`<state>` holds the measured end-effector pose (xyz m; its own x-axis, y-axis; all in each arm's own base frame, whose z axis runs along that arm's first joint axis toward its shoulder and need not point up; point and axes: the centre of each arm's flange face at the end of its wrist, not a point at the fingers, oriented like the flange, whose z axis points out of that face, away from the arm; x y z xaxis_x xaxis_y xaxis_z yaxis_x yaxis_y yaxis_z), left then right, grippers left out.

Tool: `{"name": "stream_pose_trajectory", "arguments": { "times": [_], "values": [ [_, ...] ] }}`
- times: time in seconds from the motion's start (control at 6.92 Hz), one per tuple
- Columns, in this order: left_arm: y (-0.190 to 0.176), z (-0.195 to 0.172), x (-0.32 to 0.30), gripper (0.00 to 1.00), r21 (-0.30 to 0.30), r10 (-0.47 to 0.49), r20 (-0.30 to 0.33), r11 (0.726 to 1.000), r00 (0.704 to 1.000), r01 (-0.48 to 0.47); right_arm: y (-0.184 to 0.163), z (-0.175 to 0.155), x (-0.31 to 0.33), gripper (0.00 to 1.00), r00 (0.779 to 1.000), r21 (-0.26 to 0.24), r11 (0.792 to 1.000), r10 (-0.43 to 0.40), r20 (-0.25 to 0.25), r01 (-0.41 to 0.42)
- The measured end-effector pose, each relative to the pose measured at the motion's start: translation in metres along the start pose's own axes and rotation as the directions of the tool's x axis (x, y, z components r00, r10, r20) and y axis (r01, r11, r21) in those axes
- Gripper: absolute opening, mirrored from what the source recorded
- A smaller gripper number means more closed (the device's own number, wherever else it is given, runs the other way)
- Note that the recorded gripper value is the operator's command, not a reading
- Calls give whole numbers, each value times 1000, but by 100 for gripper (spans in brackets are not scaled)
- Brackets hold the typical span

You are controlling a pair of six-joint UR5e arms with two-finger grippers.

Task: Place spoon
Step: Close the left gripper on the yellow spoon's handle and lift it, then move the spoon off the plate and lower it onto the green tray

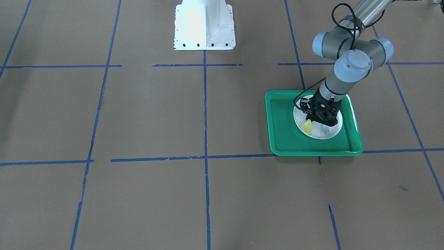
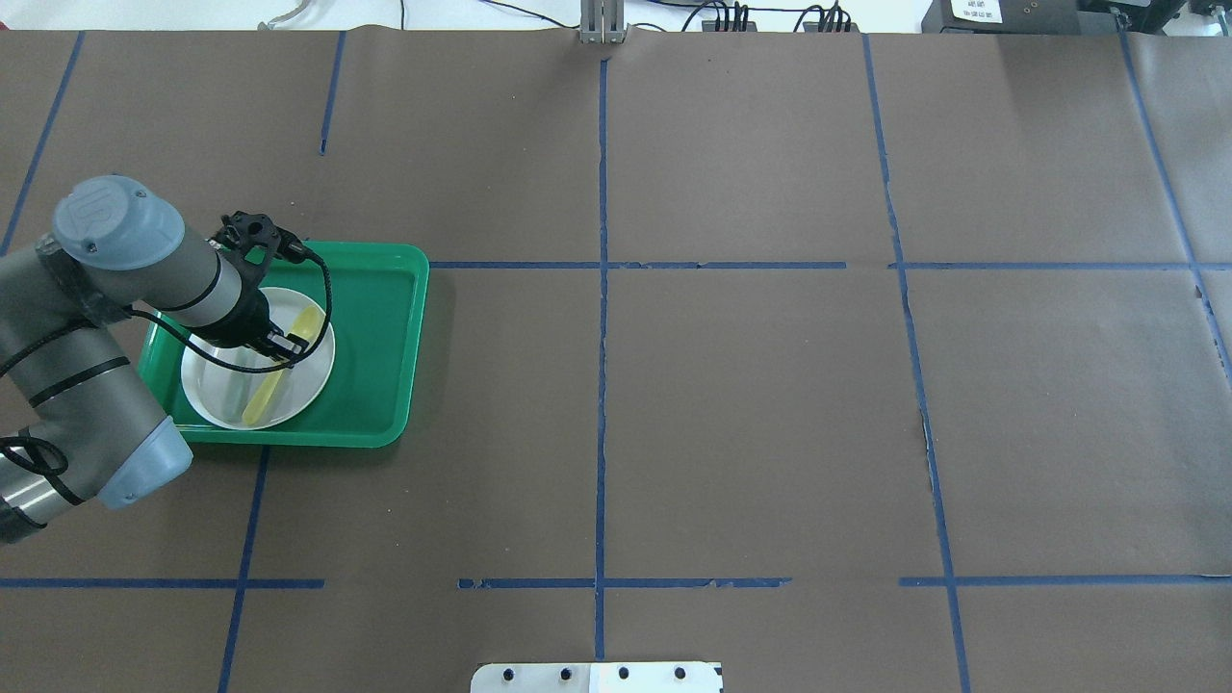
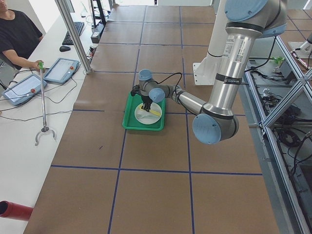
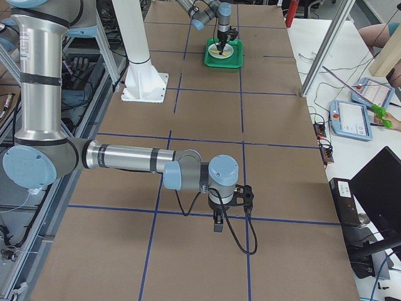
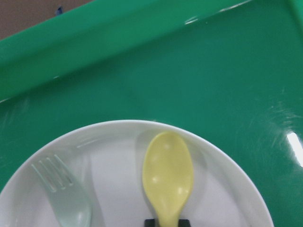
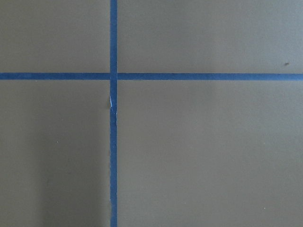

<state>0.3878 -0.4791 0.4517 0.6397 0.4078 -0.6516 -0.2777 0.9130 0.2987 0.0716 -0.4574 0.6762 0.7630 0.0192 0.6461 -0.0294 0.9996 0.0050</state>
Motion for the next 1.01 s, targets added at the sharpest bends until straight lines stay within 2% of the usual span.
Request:
{"name": "stream_pose_trajectory", "arguments": {
  "times": [0.29,0.43,0.72,0.87,1.01],
  "values": [
    [-2,-13,5,0,19,-15,-7,1000,1000,15,0,0,0,100,1000,0,1000,0,0,0],
    [-4,-30,14,0,31,-97,-15,995,995,97,0,0,0,100,1000,0,1000,0,0,0],
    [-26,-52,44,0,39,-314,-37,948,949,316,0,0,0,100,1000,0,1000,0,0,0],
    [-37,-49,60,0,30,-376,-44,925,925,378,0,0,0,100,1000,0,1000,0,0,0],
    [-39,-35,72,0,10,-405,-39,914,914,405,0,0,0,100,1000,0,1000,0,0,0]
  ]
}}
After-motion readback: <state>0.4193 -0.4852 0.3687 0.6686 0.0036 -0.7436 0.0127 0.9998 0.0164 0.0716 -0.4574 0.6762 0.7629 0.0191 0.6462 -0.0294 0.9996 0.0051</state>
